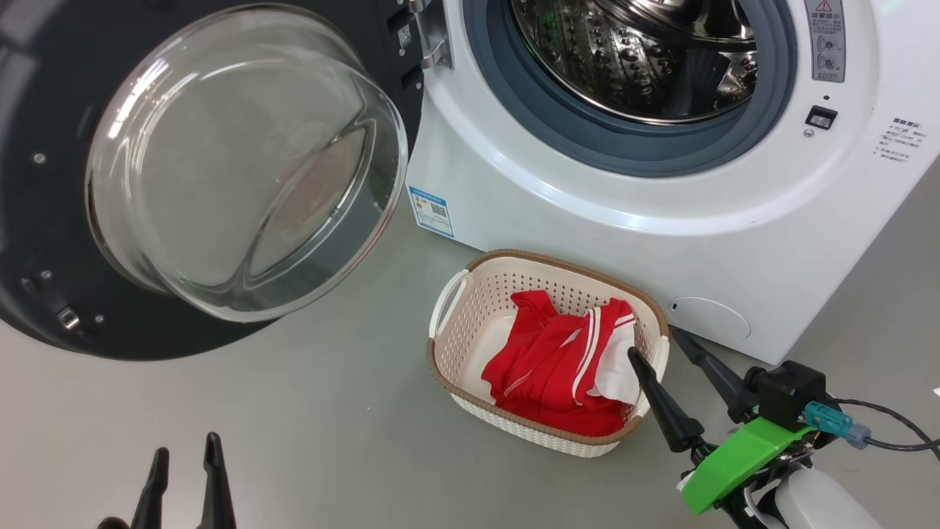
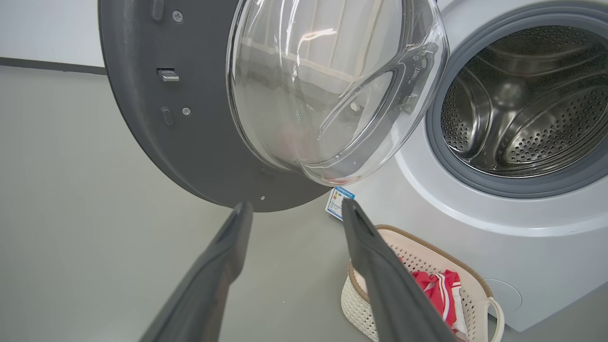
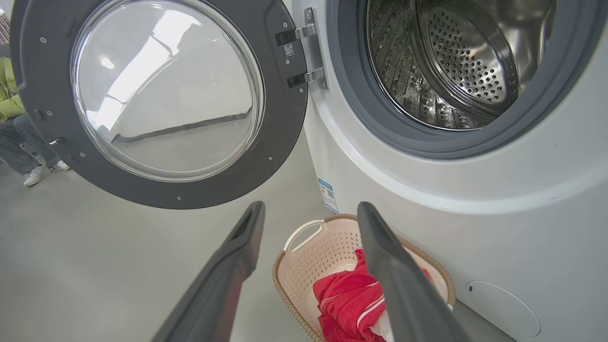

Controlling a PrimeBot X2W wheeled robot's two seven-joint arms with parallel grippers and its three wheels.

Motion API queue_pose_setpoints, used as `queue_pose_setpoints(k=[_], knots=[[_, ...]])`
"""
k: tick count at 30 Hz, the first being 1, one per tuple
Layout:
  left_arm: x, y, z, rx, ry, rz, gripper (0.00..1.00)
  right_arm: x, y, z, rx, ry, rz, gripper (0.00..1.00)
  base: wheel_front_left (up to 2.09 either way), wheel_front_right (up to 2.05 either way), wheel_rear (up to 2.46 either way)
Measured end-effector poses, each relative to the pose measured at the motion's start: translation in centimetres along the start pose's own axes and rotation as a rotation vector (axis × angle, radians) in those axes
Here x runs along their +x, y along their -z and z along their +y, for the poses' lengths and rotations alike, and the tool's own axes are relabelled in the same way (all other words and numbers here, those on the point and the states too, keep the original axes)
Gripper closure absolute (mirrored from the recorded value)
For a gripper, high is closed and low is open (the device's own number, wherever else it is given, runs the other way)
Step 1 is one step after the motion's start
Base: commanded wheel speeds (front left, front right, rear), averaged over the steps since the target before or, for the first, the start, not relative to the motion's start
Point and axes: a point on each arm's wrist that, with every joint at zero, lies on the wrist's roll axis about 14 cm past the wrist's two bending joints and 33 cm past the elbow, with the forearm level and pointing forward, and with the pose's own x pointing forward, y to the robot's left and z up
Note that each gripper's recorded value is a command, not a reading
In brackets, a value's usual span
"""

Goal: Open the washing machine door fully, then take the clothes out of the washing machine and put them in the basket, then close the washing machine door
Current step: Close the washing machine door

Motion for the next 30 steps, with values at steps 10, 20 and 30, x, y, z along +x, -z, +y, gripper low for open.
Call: queue_pose_setpoints(k=[10,20,30], knots=[[0.2,-2.2,0.5,-0.076,-0.026,-0.074,1.0,0.4,-0.2,0.1,-0.007,-0.011,-0.004,0.0,0.0,0.0,0.0],[4.0,-13.3,0.1,-0.061,0.019,-0.405,1.0,0.8,0.5,-0.7,-0.003,-0.01,0.01,0.0,0.0,0.0,0.0],[8.4,-25.4,3.5,-0.166,0.02,-0.634,1.0,1.0,0.6,-1.8,-0.001,0.004,0.008,0.0,0.0,0.0,0.0]])
